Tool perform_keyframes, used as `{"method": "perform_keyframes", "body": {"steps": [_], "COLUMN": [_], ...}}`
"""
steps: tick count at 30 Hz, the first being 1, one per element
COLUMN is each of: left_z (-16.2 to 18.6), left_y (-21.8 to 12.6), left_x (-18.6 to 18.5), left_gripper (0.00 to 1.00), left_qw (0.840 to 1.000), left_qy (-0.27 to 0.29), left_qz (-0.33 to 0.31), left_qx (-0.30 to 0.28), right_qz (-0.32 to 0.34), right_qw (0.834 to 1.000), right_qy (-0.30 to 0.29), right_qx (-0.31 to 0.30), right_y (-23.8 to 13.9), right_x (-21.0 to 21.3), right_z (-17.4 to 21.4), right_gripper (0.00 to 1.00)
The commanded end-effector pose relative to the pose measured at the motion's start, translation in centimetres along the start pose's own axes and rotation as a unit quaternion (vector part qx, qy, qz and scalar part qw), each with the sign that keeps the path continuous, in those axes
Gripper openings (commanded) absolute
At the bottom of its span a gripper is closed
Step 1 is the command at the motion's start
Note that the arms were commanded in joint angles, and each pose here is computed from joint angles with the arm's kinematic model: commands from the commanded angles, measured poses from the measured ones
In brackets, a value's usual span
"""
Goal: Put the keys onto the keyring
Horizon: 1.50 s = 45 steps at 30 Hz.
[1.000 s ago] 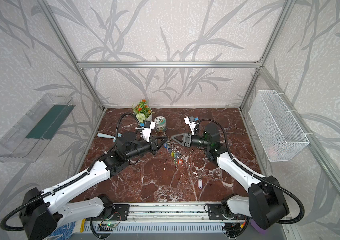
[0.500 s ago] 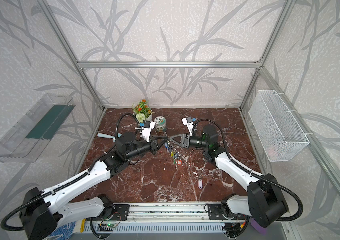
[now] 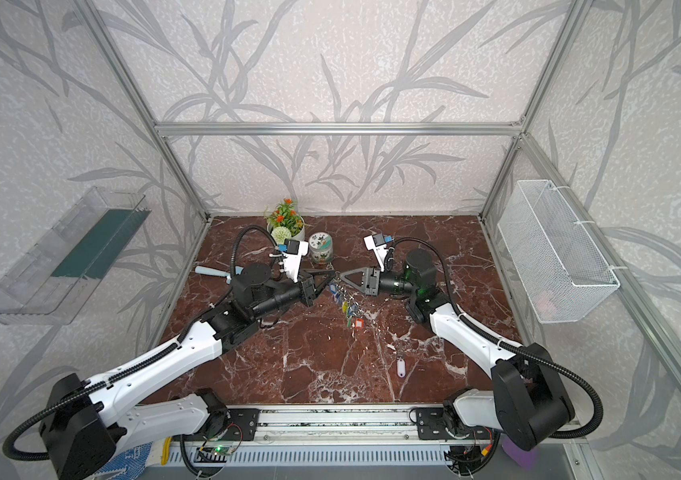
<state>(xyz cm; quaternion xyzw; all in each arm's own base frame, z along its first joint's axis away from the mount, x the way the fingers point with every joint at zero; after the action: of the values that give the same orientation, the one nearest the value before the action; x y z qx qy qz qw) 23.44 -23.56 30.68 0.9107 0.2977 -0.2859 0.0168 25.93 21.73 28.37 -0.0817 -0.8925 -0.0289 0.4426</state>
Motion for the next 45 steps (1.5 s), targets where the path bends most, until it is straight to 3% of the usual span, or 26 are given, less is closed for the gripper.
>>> {"method": "perform_keyframes", "body": {"steps": [1,11,15,20,28,36,45], "left_z": [-1.1,-0.6,-0.5,-0.6,-0.7,0.7,0.5], "left_y": [0.0,-0.3,-0.8,-1.3,-2.7,-2.2,-1.0], "left_x": [-1.4,-1.3,-0.8,-0.5,2.2,0.7,2.0], "left_gripper": [0.00,0.00,0.00,0.17,0.28,0.45,0.51], "left_qw": [0.999,0.999,1.000,1.000,0.995,0.996,0.991], "left_qy": [0.012,0.000,-0.008,-0.020,-0.065,-0.059,-0.085], "left_qz": [0.042,0.043,0.014,-0.005,-0.072,0.058,0.096], "left_qx": [-0.028,-0.015,-0.011,-0.011,-0.025,0.028,0.025], "right_qz": [-0.013,0.010,0.017,0.020,0.020,0.010,-0.013], "right_qw": [1.000,1.000,0.999,0.999,0.999,0.999,0.998], "right_qy": [-0.008,-0.018,-0.025,-0.032,-0.036,-0.047,-0.062], "right_qx": [0.000,-0.011,-0.015,-0.021,-0.024,-0.026,-0.023], "right_y": [0.2,0.0,-0.1,-0.3,-0.5,-0.5,-0.7], "right_x": [0.4,0.3,0.4,0.7,1.0,1.3,2.1], "right_z": [-0.1,-0.3,-0.4,-0.5,-0.7,-0.9,-0.8], "right_gripper": [0.00,0.00,0.00,0.00,0.00,0.00,0.00]}}
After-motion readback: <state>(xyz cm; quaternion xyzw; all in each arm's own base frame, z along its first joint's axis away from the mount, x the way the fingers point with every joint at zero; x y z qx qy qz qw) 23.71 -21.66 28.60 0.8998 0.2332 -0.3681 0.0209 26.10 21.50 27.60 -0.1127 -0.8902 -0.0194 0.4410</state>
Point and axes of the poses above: each gripper's point midway between its finger pads, its own y axis out along the fingers, its own x axis along the line the jaws close on, z = x × y, the point moved 7 cm from there along -y, back along the fingers, and after that the axes turned 2 degrees about y, right-handed, at the moved point
